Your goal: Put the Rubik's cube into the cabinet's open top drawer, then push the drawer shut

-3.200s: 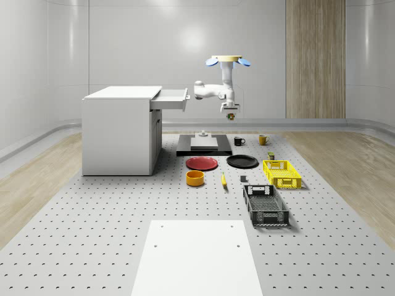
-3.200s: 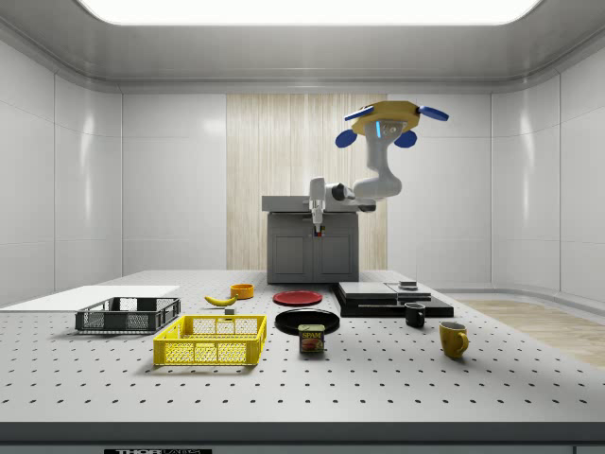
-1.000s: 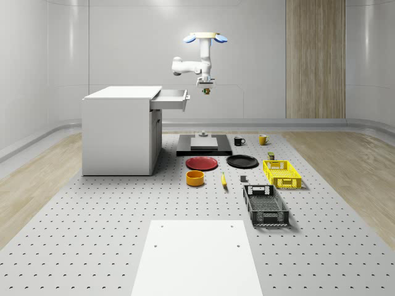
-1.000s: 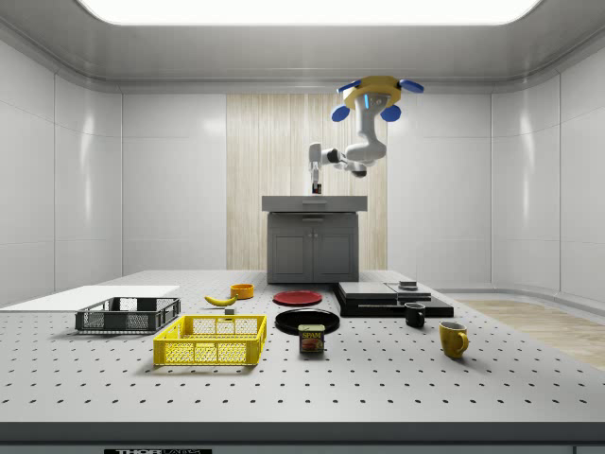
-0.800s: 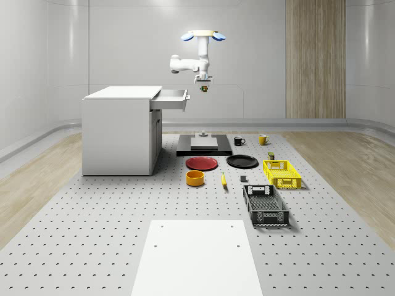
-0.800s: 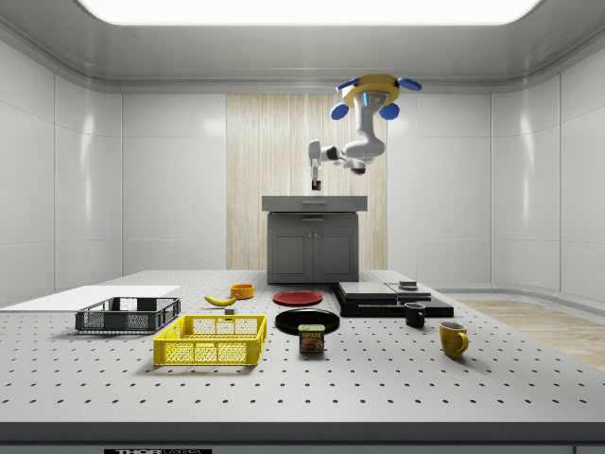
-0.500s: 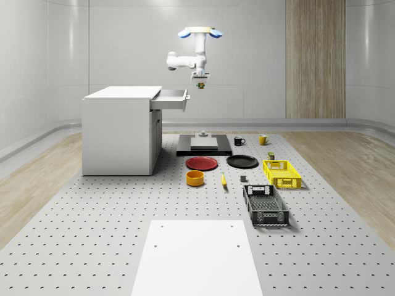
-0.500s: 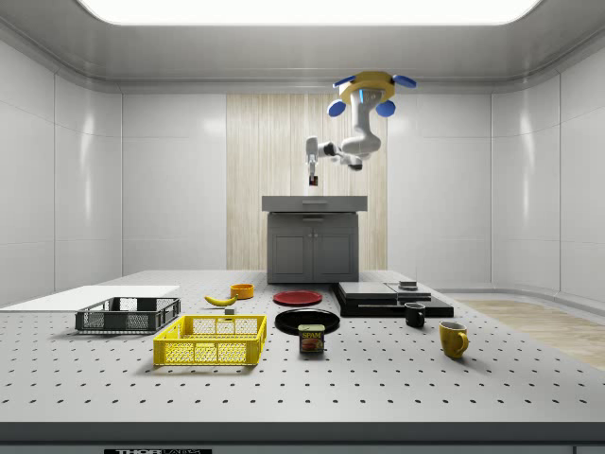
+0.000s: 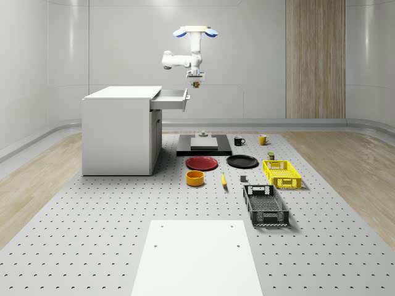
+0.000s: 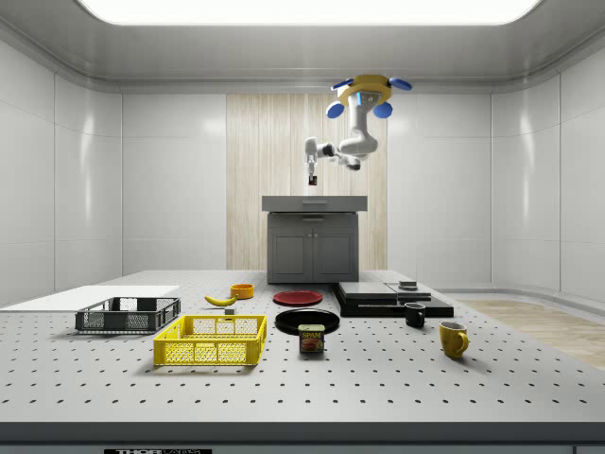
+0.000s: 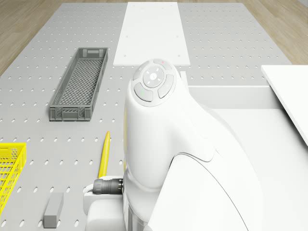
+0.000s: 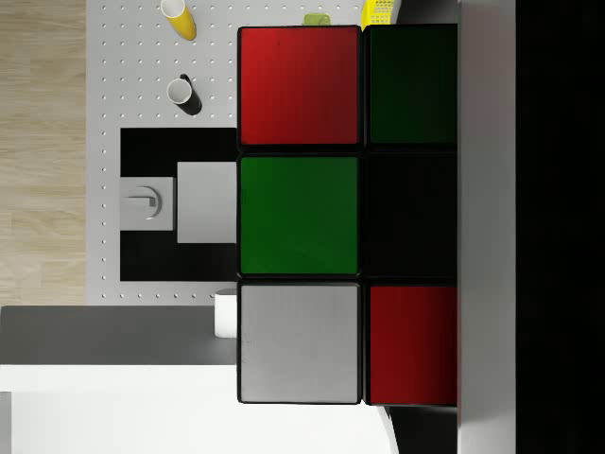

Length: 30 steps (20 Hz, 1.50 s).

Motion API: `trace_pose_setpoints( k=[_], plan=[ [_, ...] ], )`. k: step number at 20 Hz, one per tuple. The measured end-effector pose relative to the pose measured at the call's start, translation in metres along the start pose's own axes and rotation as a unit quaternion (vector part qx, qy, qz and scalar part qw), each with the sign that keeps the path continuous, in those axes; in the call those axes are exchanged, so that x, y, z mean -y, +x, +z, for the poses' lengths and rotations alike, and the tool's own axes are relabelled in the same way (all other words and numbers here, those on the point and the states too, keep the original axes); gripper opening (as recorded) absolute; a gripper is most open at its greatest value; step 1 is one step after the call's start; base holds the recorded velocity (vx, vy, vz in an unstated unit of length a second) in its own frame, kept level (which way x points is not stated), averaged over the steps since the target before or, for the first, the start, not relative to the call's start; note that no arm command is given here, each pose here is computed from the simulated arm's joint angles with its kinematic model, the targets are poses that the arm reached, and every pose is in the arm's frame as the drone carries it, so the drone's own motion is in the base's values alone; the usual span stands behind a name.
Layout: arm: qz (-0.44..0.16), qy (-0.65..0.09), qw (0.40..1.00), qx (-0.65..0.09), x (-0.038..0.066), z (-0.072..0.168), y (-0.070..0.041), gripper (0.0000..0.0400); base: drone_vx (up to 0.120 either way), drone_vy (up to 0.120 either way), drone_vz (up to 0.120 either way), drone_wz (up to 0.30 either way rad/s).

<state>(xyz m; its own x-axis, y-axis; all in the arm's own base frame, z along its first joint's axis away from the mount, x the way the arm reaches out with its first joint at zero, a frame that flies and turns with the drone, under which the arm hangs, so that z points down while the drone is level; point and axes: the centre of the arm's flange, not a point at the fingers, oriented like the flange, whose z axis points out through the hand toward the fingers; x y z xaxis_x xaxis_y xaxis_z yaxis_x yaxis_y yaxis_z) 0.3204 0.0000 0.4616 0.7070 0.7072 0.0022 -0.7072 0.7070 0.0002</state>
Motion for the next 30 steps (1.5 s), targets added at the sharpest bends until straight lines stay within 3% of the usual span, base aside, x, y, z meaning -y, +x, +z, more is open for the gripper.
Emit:
trace_pose_setpoints(
  k=[30],
  plan=[
    [0.000, 0.000, 1.000, 0.000, 0.0000, 0.0000, 0.0000, 0.0325, 0.000, -0.120, 0.000, 0.000]
  ],
)
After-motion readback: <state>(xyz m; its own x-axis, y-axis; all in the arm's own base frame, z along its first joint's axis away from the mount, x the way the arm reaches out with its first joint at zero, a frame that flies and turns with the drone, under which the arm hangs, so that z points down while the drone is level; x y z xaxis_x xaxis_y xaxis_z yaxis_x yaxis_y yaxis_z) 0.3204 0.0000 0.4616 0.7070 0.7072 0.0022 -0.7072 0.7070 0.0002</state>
